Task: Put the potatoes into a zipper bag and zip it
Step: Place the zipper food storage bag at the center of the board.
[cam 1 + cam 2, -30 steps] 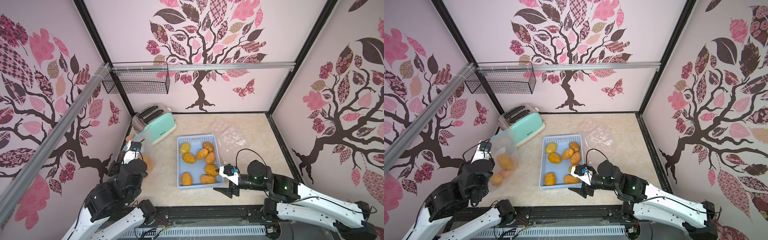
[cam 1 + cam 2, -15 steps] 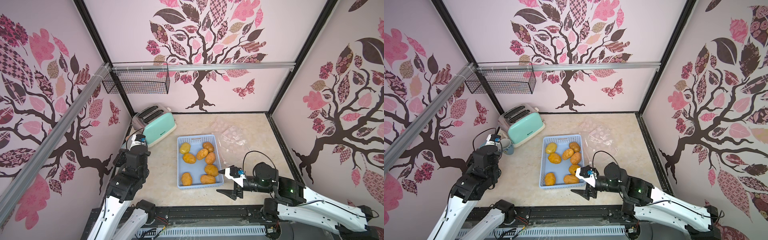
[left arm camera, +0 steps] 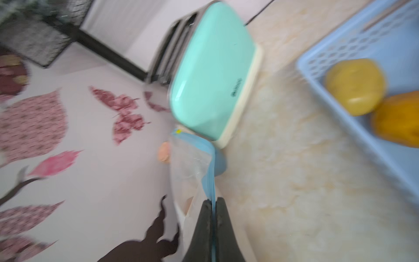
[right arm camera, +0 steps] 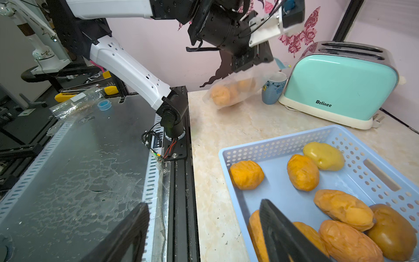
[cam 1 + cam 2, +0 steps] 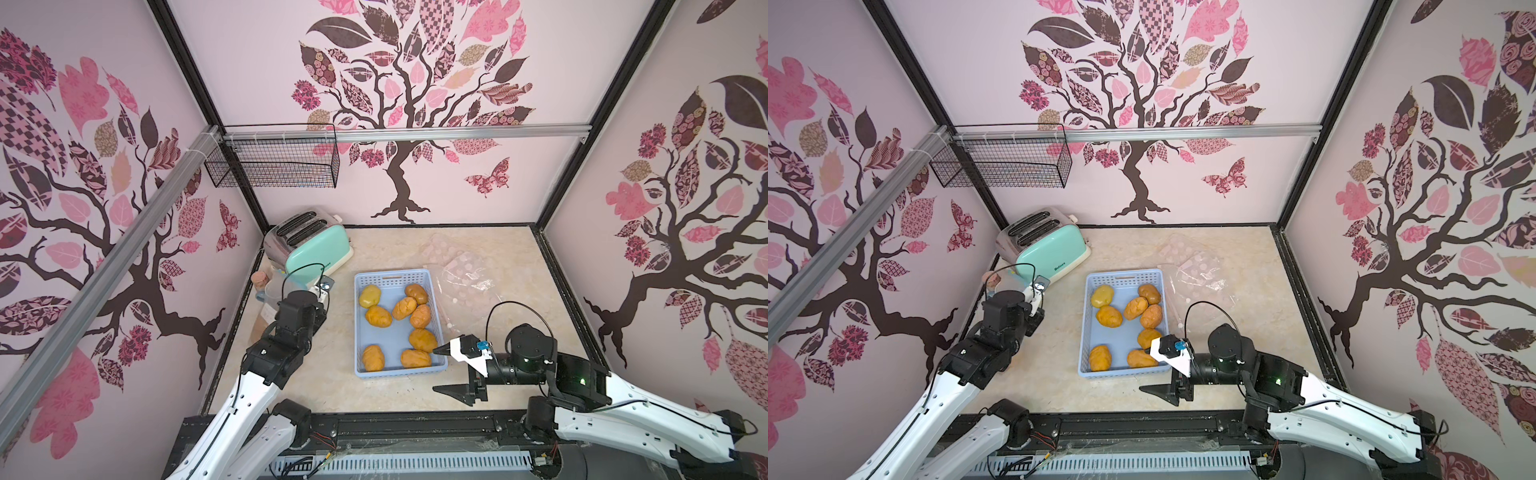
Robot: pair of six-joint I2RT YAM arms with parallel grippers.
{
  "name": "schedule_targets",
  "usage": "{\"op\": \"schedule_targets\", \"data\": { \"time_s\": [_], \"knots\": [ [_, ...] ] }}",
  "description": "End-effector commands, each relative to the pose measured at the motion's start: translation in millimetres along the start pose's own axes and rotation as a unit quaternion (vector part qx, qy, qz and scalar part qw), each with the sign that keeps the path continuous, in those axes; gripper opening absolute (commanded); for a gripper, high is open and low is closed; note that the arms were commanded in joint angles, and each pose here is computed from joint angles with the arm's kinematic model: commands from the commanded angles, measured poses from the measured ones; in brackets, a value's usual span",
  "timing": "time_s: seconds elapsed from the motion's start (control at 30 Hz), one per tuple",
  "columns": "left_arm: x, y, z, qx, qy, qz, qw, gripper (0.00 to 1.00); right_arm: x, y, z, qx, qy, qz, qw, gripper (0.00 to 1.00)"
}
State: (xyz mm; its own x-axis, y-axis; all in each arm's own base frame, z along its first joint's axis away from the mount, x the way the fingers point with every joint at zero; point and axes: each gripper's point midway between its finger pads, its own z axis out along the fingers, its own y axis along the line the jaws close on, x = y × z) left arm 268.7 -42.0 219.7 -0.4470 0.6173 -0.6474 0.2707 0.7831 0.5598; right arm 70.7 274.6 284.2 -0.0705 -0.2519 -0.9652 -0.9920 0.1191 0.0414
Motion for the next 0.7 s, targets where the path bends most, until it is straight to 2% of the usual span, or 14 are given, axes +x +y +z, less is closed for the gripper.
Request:
{"op": "schedule_targets", "data": {
  "time_s": [0.0,0.07,0.17,0.27,0.33,0.43,0.5,0.53,0.57,0.6,0.67],
  "knots": [
    [-10,-63,-8,0.161,-0.044,-0.035,0.985,0.0,-15,2,-3,-0.006,-0.016,0.0,1.0,0.79],
    [-6,-69,-9,0.167,-0.046,-0.023,0.985,0.0,-15,2,-1,-0.007,-0.019,0.002,1.0,0.79],
    [18,-74,2,0.152,-0.009,-0.011,0.988,0.0,-14,2,2,-0.009,-0.016,0.004,1.0,0.79],
    [35,-101,5,0.207,0.017,0.004,0.978,0.08,-13,0,3,-0.007,-0.01,0.005,1.0,0.79],
    [37,-105,7,0.217,0.036,0.002,0.975,0.18,-12,0,4,-0.007,-0.007,0.007,1.0,0.79],
    [35,-90,13,0.182,0.064,-0.008,0.981,0.39,-7,-3,6,0.001,0.002,0.014,1.0,0.79],
    [22,-73,8,0.154,0.06,-0.041,0.985,0.52,-2,-14,8,0.03,0.011,0.035,0.999,0.79],
    [12,-60,3,0.132,0.049,-0.072,0.987,0.65,3,-23,9,0.056,0.023,0.049,0.997,0.79],
    [-1,-41,-3,0.099,0.032,-0.122,0.987,0.96,5,-29,10,0.072,0.032,0.055,0.995,0.79],
    [-11,-22,-9,0.062,0.011,-0.171,0.983,0.98,7,-34,10,0.086,0.039,0.059,0.994,0.8],
    [-29,5,-27,0.031,-0.043,-0.276,0.96,0.98,9,-52,9,0.136,0.041,0.071,0.987,0.81]
  ]
}}
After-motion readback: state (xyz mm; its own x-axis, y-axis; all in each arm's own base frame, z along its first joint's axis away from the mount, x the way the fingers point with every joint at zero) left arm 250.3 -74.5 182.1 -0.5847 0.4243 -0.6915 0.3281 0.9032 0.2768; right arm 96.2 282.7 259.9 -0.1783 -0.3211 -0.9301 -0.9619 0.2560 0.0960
